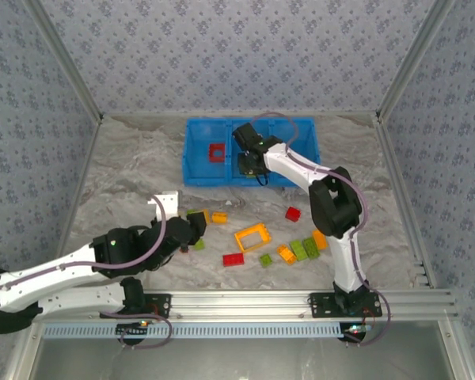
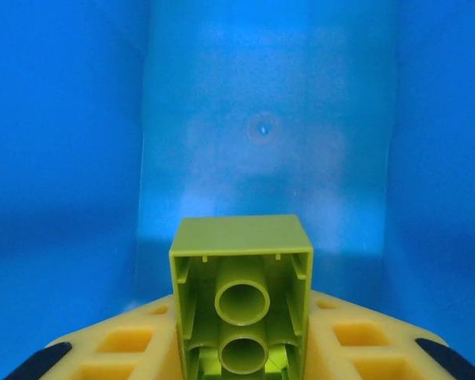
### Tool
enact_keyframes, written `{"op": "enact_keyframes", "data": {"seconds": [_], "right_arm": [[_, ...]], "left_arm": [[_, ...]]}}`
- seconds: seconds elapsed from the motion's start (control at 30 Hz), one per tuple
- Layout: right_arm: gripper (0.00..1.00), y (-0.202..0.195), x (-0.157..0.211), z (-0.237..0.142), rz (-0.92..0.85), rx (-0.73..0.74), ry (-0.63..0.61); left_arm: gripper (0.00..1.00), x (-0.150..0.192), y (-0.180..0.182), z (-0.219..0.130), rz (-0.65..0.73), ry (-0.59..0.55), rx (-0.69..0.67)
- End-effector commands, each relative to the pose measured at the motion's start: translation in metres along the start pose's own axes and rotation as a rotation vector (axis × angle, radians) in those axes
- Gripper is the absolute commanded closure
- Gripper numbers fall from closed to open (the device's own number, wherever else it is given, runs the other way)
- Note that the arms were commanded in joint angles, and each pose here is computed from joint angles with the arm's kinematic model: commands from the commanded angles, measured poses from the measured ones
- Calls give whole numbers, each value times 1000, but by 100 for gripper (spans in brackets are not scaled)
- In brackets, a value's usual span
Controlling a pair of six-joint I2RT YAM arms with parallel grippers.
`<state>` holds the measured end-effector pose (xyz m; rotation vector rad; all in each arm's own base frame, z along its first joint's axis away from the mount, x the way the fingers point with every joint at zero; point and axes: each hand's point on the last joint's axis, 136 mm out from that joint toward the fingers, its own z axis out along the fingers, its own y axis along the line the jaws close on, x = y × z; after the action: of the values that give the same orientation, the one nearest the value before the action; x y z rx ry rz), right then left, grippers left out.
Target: Sort the legos into containers by color
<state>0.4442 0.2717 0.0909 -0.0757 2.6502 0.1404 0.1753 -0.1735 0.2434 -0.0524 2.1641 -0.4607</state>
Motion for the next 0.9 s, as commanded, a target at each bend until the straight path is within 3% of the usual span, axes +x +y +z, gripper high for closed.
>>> {"op": "enact_keyframes", "data": {"seconds": [0.0,0.23,0.5,0.7,0.87], "right_arm": [[58,5,1,4,-7,-3,44],[44,4,-4,-3,-8,-7,39],[45,14,-28,-97,-61,-28,-163],[44,33,31,-147,-142,-155,-244],[37,50,110,-156,-219,-282,-199]], "left_arm": [[38,10,41,-1,-32,19,-133],[40,53,80,23,-138,237,-264],[44,89,91,52,-133,446,-363],[45,98,105,75,-127,511,-385],[31,95,110,98,-179,560,-338]]}}
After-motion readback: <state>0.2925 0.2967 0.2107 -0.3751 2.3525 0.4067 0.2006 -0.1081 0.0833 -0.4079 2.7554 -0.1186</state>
